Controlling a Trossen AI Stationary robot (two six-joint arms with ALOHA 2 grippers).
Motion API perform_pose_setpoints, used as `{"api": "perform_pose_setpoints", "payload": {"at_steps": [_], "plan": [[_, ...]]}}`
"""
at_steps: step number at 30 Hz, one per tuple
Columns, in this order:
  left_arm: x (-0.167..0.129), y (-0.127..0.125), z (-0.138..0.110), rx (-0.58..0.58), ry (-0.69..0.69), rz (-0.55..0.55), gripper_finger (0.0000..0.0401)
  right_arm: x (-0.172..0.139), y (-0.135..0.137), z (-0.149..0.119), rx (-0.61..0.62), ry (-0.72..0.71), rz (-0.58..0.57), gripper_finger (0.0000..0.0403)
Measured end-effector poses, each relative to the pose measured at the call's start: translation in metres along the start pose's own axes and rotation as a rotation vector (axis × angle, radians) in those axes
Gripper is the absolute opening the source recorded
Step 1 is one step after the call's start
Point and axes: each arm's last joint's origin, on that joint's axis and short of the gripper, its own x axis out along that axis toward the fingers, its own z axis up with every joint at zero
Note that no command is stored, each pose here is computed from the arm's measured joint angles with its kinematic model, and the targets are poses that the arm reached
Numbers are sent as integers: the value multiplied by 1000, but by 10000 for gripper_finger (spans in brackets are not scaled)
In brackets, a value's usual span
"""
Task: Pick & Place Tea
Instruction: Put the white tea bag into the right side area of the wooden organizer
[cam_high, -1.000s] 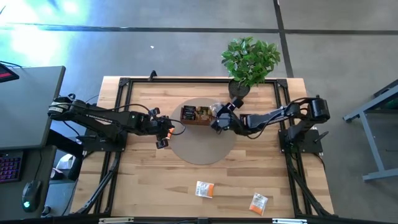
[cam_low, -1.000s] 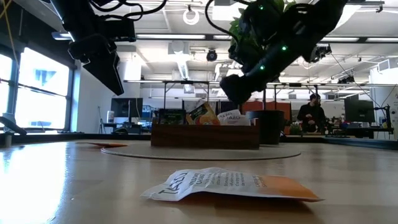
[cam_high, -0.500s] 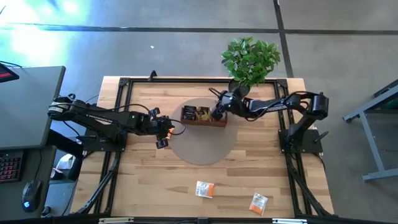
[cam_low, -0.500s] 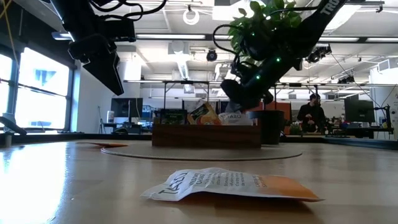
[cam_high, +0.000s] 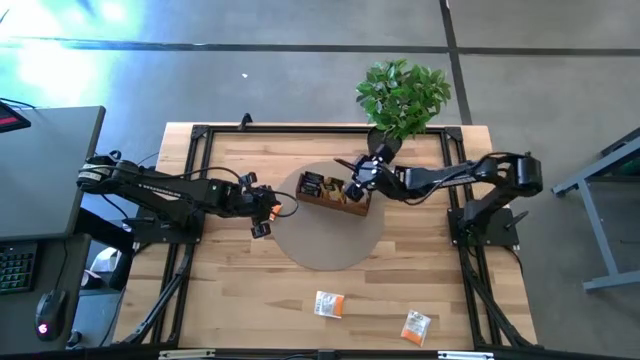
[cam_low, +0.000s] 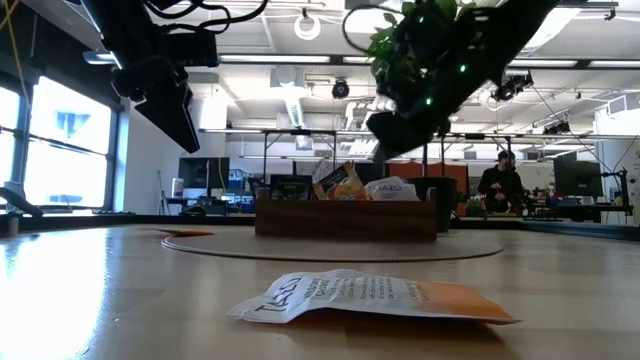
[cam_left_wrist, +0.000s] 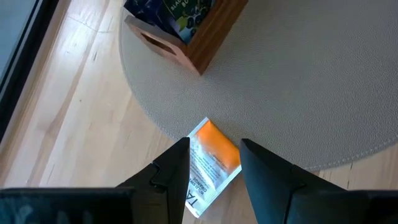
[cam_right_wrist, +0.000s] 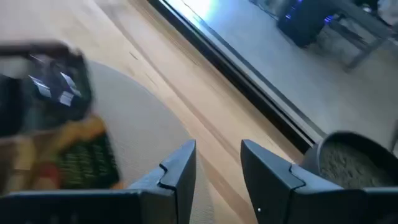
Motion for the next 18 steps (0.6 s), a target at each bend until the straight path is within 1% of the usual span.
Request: {"api": "perform_pose_setpoints", "payload": {"at_steps": [7,10,15,18], "plan": [[0,0,0,0,1,0,138,-25,-9,14,55,-8,253,124],[0,0,0,1,1,0,138,-37,-8,16,50,4,403,124],[0,0,0,-6,4,-16,138,-75,9,22,15,-49,664,124],[0,0,0,-8,3,-16,138,-104,26,18,23,-33,783,124]]}}
